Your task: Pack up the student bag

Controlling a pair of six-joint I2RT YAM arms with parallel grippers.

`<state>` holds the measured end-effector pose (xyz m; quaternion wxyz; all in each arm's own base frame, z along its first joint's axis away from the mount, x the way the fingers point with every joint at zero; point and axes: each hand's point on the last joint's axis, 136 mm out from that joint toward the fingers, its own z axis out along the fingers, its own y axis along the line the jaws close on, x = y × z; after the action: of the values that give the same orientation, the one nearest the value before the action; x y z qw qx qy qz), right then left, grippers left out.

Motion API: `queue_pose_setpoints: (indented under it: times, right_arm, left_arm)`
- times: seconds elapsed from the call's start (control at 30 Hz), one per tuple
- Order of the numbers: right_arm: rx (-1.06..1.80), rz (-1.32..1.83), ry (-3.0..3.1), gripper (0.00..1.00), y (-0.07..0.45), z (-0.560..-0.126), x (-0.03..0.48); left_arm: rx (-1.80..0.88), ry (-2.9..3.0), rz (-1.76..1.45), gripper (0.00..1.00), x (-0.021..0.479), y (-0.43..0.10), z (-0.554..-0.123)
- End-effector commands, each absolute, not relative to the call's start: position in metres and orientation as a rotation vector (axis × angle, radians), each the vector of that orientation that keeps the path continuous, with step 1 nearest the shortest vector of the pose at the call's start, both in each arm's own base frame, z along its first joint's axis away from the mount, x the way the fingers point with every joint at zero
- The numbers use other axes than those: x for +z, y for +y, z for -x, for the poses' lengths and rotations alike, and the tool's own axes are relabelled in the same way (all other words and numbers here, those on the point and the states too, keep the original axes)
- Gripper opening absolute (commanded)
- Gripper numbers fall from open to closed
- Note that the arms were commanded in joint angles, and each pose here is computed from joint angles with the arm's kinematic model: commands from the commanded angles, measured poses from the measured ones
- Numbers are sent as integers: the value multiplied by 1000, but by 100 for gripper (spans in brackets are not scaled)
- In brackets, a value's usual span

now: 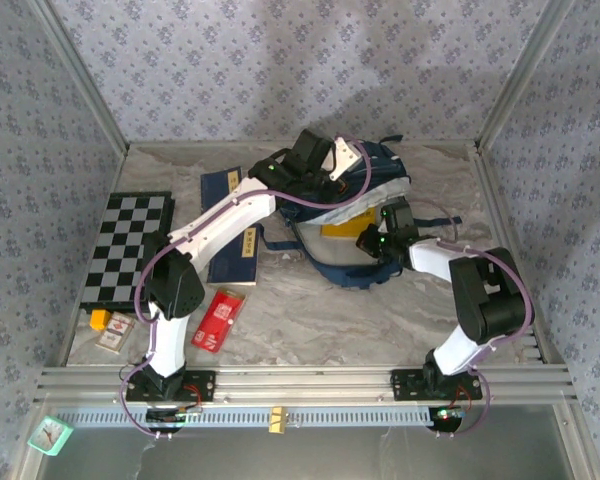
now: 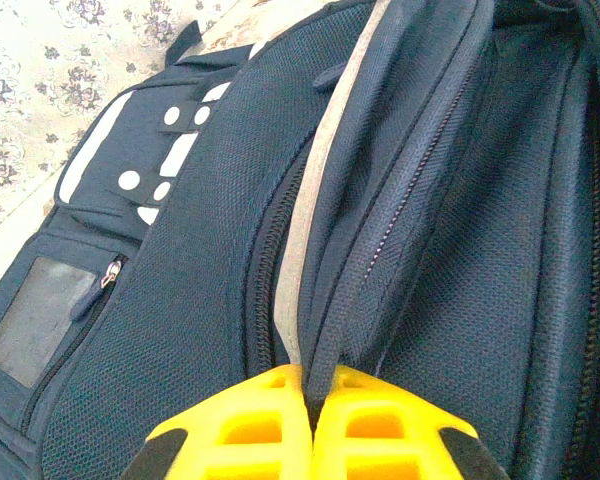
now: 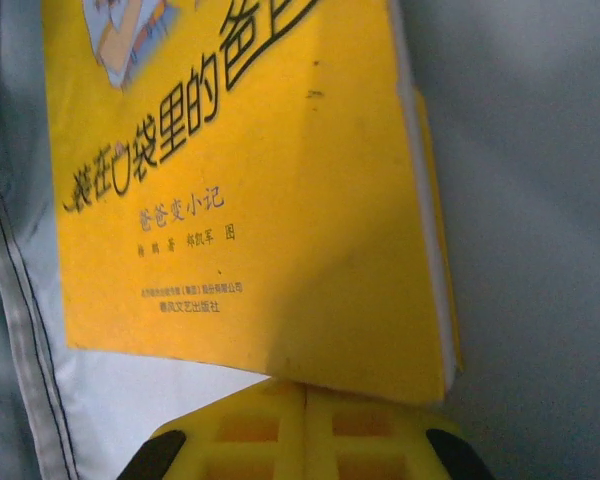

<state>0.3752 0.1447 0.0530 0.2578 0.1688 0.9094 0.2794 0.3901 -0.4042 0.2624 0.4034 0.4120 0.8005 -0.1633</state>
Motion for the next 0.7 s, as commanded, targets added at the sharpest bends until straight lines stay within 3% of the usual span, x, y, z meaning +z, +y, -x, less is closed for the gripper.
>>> queue_pose_setpoints:
  times: [0.0,0.13,0.27,0.37,0.67]
  right_arm:
    - [698,-476,2334,3,120,-408,69]
    - [688,-499,2336,4,104,-412,67]
    - [792,-379,2349,9,124,-398,80]
    - [801,-290,2349,14,127,-373,99]
    - [545,-352,2421,25,71,-289,148]
  left_arm:
    - [-470,1866,-963,0,330,-400,-388]
    - [-470,1860,-970,0,330,-401,-388]
    - [-482,1877,-962,0,325,-403,-390]
    - [-497,1893,-968,0,318,-405,-389]
    - [-536,2039,-962,0,268,-399,-375]
